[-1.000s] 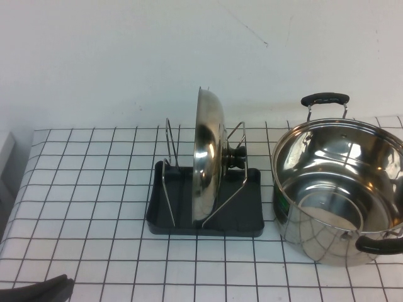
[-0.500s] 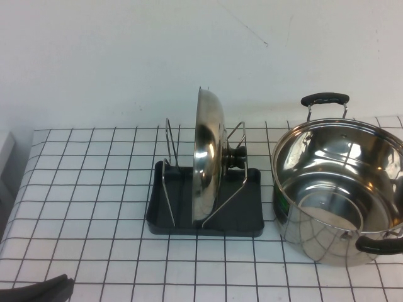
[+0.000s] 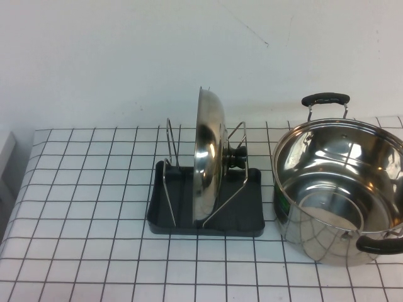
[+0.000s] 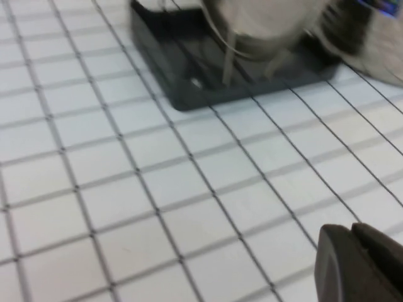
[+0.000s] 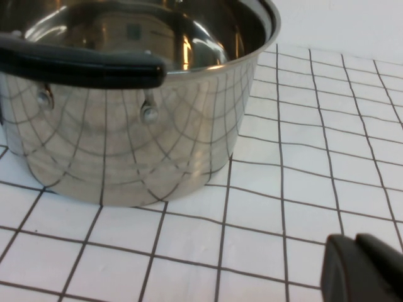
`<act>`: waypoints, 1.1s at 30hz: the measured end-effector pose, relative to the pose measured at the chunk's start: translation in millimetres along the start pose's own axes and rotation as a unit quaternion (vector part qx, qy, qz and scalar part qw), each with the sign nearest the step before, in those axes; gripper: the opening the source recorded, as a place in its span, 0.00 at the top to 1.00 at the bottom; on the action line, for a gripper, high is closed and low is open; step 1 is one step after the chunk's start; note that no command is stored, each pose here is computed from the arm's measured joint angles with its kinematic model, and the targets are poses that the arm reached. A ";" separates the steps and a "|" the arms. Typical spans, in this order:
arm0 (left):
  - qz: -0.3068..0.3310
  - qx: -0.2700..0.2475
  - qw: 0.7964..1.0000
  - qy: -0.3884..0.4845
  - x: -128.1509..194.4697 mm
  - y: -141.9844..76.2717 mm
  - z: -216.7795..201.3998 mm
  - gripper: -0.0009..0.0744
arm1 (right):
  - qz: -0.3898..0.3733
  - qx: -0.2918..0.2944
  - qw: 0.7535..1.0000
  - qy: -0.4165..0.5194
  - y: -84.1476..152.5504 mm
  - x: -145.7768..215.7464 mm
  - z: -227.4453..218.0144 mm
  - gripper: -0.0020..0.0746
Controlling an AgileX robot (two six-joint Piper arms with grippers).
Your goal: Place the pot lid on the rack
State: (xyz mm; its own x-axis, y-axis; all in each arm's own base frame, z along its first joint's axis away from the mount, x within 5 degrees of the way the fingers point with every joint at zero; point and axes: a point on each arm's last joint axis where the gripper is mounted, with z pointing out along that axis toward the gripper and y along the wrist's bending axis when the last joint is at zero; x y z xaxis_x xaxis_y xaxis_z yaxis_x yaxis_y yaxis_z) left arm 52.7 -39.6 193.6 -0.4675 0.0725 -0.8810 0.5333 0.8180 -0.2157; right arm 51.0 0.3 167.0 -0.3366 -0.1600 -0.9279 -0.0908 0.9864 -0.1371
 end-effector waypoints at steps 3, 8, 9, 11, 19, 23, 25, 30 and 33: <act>0.002 -0.042 0.998 -0.057 10.7 9.3 0.9 0.99 | 0.000 0.000 1.000 0.000 0.0 0.0 0.0 0.98; 0.021 -0.165 0.975 -0.149 10.2 23.2 -7.7 0.99 | 0.000 0.000 1.000 0.000 0.0 0.0 0.0 0.98; 0.024 -0.195 0.968 -0.158 10.1 26.1 -9.7 0.99 | 0.000 0.000 1.000 0.000 0.0 0.0 0.0 0.98; 0.014 -0.250 0.954 -0.164 10.3 31.7 -13.3 0.99 | -0.001 0.000 1.000 0.000 -0.1 0.0 0.0 0.98; -0.041 -0.360 0.916 -0.172 12.9 42.7 -20.9 0.99 | -0.001 0.000 1.000 0.001 -0.1 0.1 0.0 0.98; -0.031 -0.341 0.928 -0.146 16.3 40.8 -17.8 0.99 | -0.001 0.001 1.000 0.001 -0.1 0.1 0.0 0.98; -0.026 -0.324 0.937 -0.126 19.2 39.1 -15.5 0.99 | -0.001 0.001 1.000 0.001 -0.1 0.1 0.0 0.98; 0.002 -0.287 0.951 -0.114 19.5 35.2 -12.6 0.99 | -0.002 0.001 1.000 0.001 -0.2 0.1 0.0 0.98; 0.025 -0.278 0.954 -0.107 19.5 34.0 -11.8 0.99 | -0.002 0.001 1.000 0.001 -0.2 0.1 0.0 0.98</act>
State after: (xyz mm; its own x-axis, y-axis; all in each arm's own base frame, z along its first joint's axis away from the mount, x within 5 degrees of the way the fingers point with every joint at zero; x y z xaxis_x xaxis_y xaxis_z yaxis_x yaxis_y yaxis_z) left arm 53.4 -3.6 174.0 -0.2642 0.0494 -0.9632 0.0674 0.9972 0.0327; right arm 50.9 0.1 166.8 -0.3378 -0.1641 -0.9268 -0.0905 0.9858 -0.1415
